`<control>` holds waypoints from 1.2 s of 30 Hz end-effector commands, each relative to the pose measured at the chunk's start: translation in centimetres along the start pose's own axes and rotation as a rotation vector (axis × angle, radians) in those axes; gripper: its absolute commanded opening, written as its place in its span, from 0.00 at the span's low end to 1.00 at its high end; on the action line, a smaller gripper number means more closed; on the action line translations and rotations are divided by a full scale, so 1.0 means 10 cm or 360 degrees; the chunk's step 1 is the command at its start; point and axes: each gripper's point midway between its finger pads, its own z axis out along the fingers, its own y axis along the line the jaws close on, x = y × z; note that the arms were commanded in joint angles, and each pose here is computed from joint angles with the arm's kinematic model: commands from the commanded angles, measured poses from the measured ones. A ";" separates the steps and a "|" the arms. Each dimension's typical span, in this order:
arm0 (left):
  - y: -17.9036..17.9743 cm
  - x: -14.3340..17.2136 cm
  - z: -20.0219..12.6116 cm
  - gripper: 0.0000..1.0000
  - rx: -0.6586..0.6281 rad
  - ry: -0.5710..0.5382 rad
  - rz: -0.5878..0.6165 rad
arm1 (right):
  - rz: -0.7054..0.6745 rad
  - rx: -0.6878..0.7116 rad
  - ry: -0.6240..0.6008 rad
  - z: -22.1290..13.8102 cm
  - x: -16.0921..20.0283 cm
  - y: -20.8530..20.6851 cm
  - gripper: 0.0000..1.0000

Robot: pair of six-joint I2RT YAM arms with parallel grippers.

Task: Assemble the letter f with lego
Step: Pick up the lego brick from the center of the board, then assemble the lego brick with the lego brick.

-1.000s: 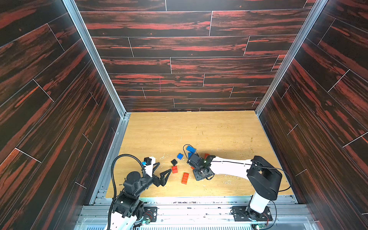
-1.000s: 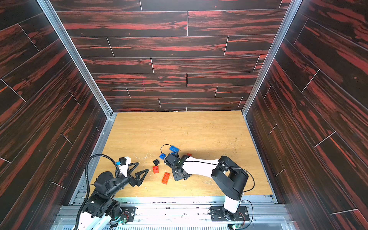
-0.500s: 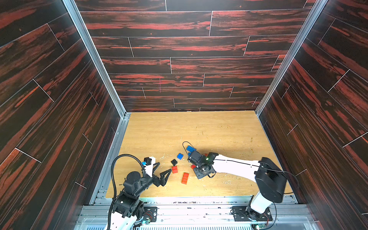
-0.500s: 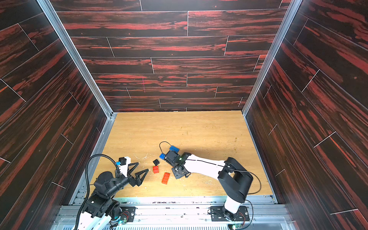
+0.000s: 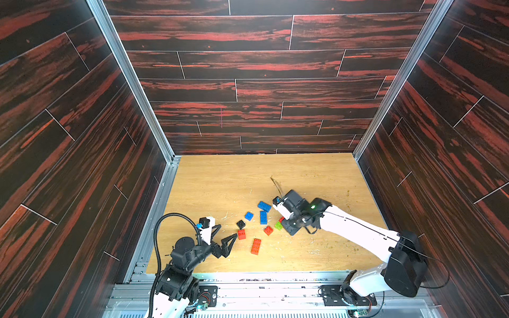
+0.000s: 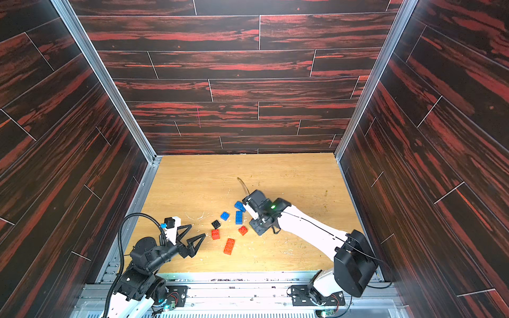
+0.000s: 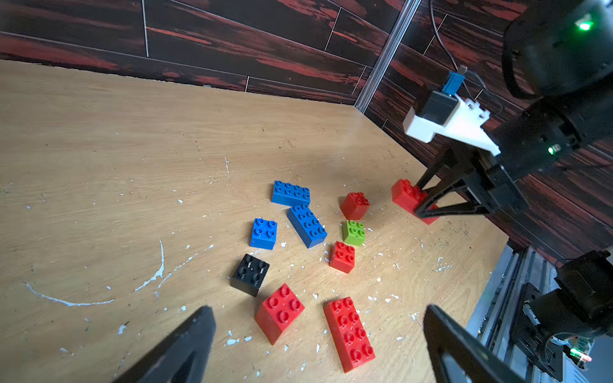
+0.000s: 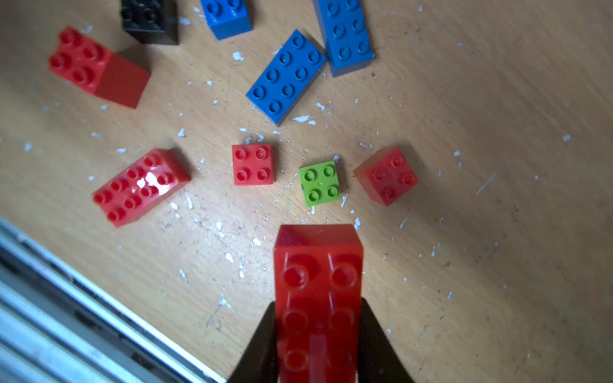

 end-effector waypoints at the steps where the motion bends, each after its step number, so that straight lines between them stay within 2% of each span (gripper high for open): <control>1: -0.01 -0.01 0.01 1.00 0.0011 -0.0003 0.0024 | -0.0180 -0.0165 -0.0019 0.01 0.01 -0.07 0.06; 3: -0.02 -0.01 0.01 1.00 0.0013 -0.0004 0.0025 | -0.0189 -0.0168 -0.0025 0.07 0.00 -0.23 0.06; 7: -0.01 0.00 0.01 1.00 0.0014 -0.0002 0.0023 | -0.0460 -0.0192 -0.0067 0.21 0.02 -0.31 0.00; 9: -0.01 -0.01 0.00 1.00 0.0013 -0.0004 0.0025 | -0.0514 -0.0201 -0.0087 0.25 0.02 -0.35 0.00; 12: -0.01 -0.01 0.00 1.00 0.0012 -0.0004 0.0024 | -0.0604 -0.0444 -0.0114 0.19 0.03 -0.20 0.00; 14: -0.02 0.00 0.01 1.00 0.0015 -0.0001 0.0024 | -0.0644 -0.0488 -0.0133 0.17 0.00 -0.18 0.00; 26: -0.01 -0.01 0.01 1.00 0.0011 -0.0003 0.0024 | -0.0776 -0.0397 0.0046 0.20 -0.14 -0.41 0.00; 36: -0.01 0.00 0.01 1.00 0.0013 -0.0002 0.0023 | -0.0866 -0.0407 0.0041 0.29 -0.18 -0.44 0.00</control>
